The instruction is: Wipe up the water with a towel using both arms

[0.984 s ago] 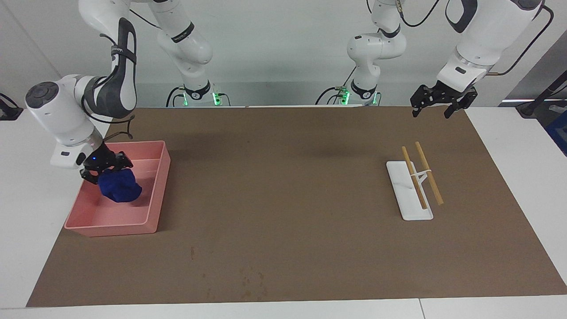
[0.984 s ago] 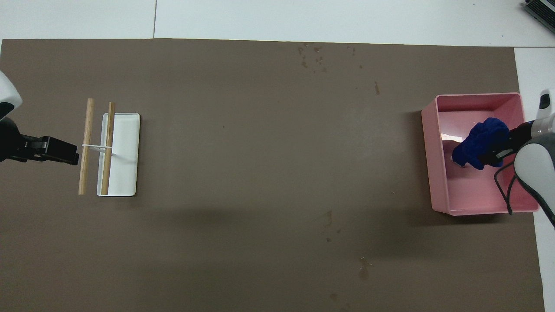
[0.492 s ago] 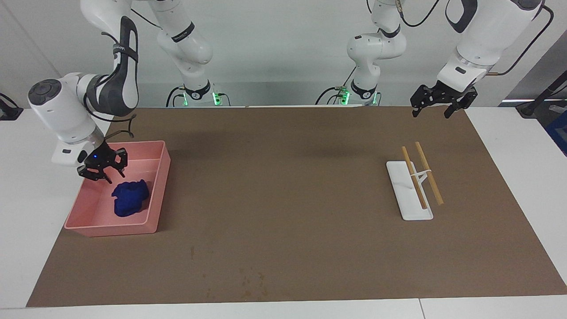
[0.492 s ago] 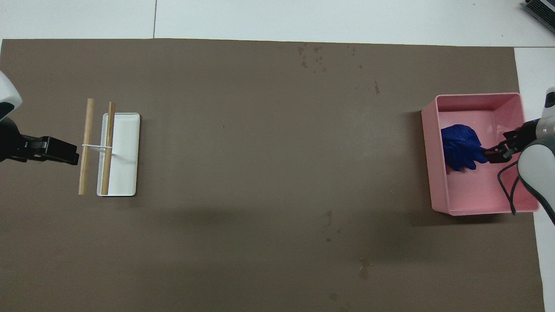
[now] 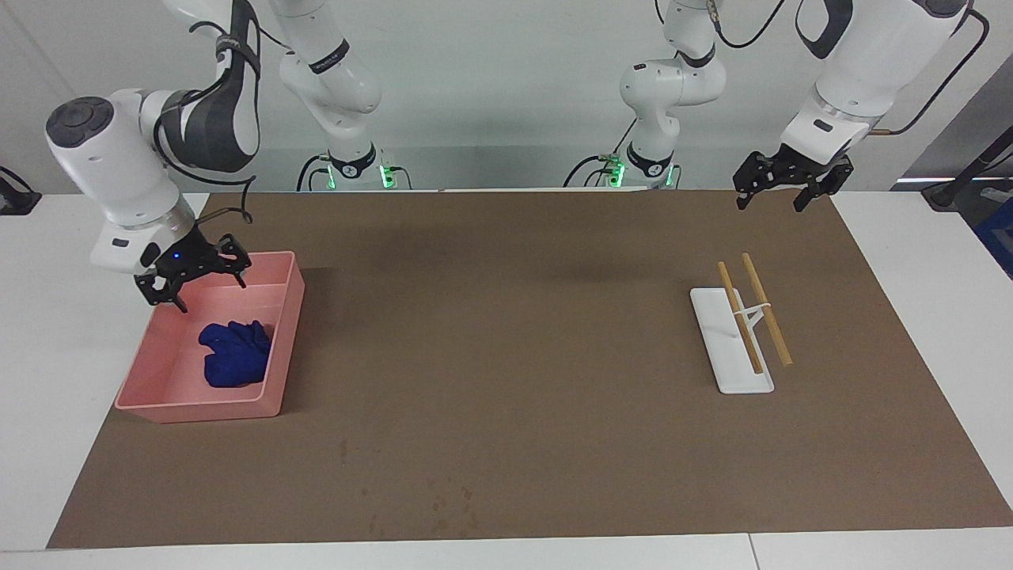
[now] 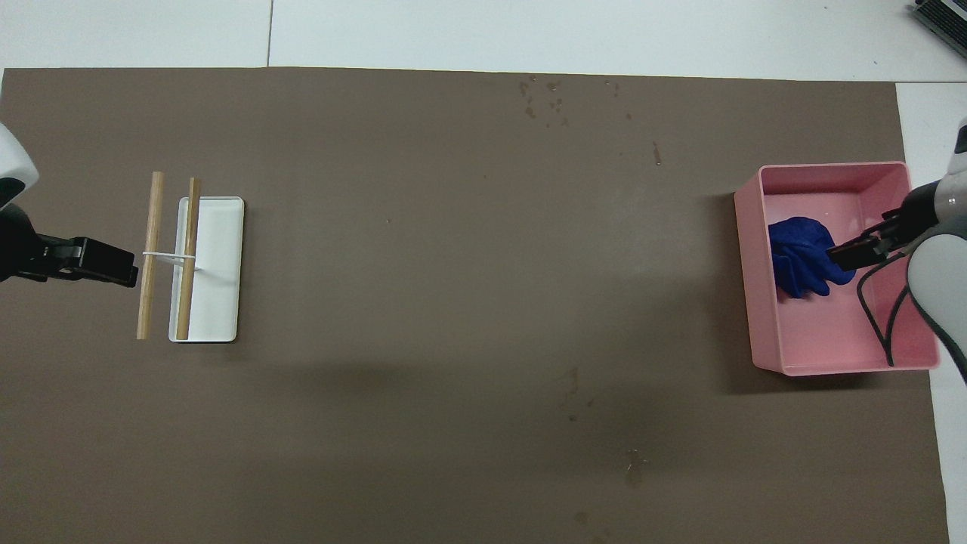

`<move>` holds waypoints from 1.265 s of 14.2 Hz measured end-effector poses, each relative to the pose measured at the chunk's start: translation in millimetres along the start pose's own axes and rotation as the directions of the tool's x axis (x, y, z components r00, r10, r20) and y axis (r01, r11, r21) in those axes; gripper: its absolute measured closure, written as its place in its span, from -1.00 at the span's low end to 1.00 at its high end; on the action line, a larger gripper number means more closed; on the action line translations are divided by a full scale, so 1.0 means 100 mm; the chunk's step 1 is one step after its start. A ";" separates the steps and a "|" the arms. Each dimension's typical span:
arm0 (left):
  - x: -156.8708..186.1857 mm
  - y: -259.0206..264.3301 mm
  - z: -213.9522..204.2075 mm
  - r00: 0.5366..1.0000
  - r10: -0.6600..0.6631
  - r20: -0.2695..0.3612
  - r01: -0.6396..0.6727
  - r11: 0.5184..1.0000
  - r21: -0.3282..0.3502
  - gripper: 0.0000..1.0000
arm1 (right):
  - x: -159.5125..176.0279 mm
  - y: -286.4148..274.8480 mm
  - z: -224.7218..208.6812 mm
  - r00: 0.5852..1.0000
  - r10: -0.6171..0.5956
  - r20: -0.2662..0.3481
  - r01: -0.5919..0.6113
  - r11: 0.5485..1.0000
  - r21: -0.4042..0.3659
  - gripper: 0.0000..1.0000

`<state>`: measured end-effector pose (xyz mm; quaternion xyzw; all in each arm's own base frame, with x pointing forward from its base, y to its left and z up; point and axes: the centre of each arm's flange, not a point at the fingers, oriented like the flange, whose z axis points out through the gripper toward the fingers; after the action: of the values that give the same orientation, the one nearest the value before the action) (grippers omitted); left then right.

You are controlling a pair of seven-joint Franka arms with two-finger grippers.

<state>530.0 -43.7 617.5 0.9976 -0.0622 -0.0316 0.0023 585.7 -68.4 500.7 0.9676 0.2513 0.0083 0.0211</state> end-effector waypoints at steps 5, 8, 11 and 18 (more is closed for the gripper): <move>0.00 0.01 0.00 1.000 0.002 0.000 -0.002 1.000 0.000 -1.00 | 0.21 -0.70 -0.56 0.995 0.102 -0.008 -0.102 0.995 -0.003 -1.00; 0.00 0.01 0.00 1.000 0.001 -0.003 -0.001 1.000 0.000 -1.00 | 0.17 -0.94 -0.81 0.992 0.121 -0.028 -0.120 0.992 0.031 -1.00; 0.03 0.02 -0.03 1.000 0.003 -0.031 -0.003 1.000 0.002 -1.00 | 0.06 -1.10 -1.15 0.991 0.126 -0.040 -0.124 0.991 0.053 -1.00; 0.04 0.00 -0.04 0.999 -0.008 -0.041 0.007 0.999 -0.038 -1.00 | 0.10 -1.30 -1.11 0.982 0.180 -0.062 -0.174 0.981 0.089 -1.00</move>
<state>534.1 -44.4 621.4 0.9980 -0.0578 -0.0125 0.0221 528.3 54.1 606.0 0.9853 0.1649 0.0334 -0.0286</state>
